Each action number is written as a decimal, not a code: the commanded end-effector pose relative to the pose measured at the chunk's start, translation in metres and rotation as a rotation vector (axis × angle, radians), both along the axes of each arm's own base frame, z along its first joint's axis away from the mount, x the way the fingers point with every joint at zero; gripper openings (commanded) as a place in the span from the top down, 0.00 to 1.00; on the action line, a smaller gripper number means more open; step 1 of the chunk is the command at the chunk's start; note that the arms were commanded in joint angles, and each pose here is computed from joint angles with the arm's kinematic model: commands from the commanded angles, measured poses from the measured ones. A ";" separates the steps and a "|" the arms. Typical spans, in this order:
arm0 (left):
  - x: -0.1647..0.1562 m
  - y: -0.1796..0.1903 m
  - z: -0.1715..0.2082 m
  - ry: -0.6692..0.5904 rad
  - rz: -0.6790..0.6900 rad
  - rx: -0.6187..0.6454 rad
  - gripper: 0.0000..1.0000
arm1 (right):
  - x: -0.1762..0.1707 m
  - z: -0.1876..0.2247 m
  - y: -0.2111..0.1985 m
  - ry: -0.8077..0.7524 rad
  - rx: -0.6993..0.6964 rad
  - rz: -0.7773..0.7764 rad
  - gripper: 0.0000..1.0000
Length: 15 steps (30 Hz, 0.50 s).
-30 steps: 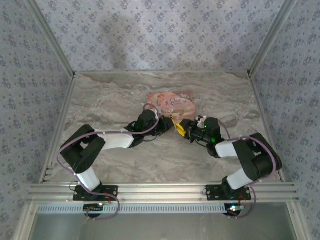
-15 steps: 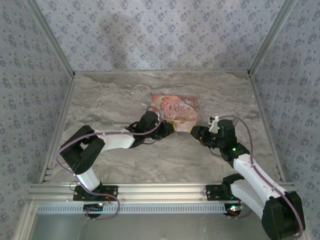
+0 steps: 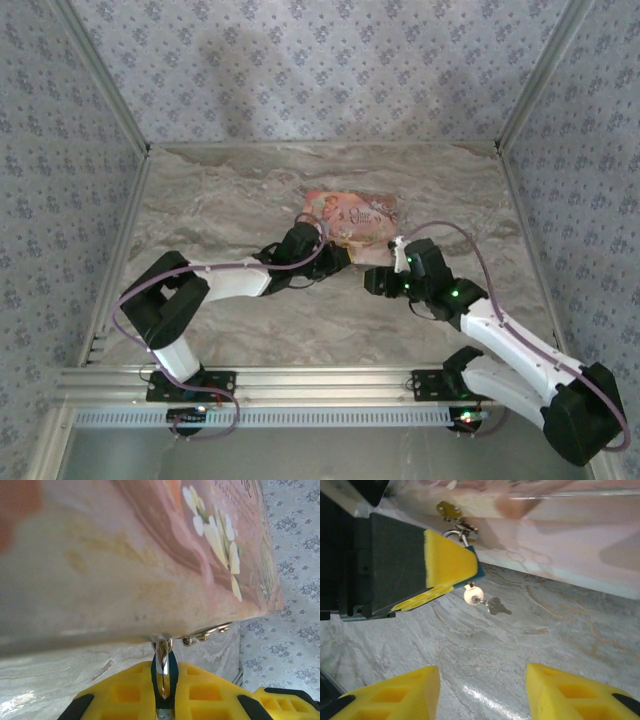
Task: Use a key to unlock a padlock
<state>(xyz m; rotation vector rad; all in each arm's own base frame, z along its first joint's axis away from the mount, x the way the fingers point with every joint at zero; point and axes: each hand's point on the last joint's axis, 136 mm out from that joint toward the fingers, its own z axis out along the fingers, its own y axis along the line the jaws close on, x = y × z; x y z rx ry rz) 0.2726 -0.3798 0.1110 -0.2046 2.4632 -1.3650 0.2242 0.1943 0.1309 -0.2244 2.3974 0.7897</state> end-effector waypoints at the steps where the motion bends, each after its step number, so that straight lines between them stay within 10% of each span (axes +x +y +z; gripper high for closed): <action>1: 0.003 -0.016 0.048 -0.071 -0.025 -0.104 1.00 | 0.012 0.009 0.005 -0.100 -0.086 0.027 0.48; 15: -0.001 -0.019 0.063 -0.072 -0.058 -0.130 1.00 | 0.040 0.006 0.025 -0.160 -0.174 0.092 0.51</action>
